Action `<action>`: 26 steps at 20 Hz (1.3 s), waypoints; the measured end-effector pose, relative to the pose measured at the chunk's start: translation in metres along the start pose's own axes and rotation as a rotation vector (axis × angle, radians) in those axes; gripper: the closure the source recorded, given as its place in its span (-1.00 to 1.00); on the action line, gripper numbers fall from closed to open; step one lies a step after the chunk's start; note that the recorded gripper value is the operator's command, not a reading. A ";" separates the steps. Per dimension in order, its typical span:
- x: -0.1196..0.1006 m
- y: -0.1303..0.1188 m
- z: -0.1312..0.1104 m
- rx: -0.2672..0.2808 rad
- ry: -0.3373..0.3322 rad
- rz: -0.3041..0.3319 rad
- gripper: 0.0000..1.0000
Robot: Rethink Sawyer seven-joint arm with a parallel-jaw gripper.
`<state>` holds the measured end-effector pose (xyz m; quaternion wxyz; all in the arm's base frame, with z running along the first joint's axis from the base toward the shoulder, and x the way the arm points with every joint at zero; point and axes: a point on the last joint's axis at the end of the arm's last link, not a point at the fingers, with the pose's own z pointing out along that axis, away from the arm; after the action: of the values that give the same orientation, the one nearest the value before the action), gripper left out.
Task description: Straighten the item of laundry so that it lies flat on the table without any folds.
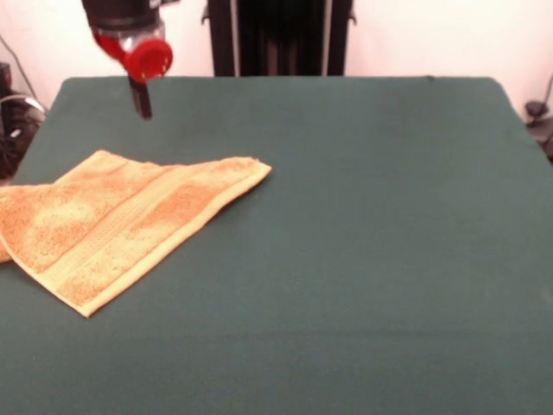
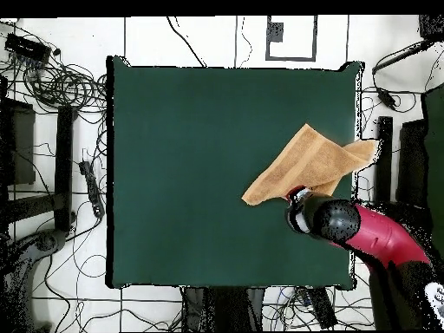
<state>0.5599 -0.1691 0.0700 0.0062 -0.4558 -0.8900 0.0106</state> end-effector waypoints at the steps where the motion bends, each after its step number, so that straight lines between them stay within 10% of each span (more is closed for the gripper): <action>1: 0.000 0.000 -0.005 -0.002 -0.002 0.005 1.00; 12: 0.010 0.021 -0.008 -0.020 -0.011 -0.014 1.00; 26: 0.040 0.035 0.102 -0.132 -0.032 -0.011 1.00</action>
<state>0.5629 -0.1173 -0.0326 -0.0383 -0.4498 -0.8914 -0.0409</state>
